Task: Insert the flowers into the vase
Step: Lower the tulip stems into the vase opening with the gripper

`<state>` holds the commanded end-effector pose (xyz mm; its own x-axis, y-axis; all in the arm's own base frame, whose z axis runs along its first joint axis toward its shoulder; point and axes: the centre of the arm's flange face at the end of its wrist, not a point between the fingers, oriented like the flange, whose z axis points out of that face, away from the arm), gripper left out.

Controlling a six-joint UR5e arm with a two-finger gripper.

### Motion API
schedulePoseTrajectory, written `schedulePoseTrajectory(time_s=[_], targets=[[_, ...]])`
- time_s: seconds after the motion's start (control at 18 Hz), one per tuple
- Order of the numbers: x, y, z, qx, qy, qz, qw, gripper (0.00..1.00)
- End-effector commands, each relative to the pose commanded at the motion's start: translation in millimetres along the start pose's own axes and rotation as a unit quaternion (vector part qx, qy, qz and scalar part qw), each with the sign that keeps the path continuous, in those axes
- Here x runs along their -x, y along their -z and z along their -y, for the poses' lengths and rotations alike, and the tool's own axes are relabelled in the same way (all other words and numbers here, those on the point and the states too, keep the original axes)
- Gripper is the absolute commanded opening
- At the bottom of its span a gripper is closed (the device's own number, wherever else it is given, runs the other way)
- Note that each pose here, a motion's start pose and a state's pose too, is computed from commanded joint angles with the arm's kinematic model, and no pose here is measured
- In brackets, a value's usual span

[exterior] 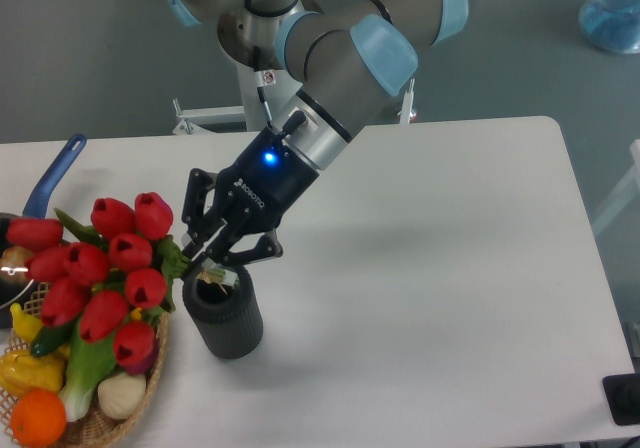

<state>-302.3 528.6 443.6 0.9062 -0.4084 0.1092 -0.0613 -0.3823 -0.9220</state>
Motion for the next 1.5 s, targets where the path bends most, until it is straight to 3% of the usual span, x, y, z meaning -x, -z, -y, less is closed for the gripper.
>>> schedulePoseTrajectory(time_s=[0.56,1.5], targets=[[3.6,6.4,-8.2,-0.026,0.012,-0.013,0.9995,0.14],[15.5,-8.7,-30.1,-0.022,0.024,-0.024,0.9992,0.14]])
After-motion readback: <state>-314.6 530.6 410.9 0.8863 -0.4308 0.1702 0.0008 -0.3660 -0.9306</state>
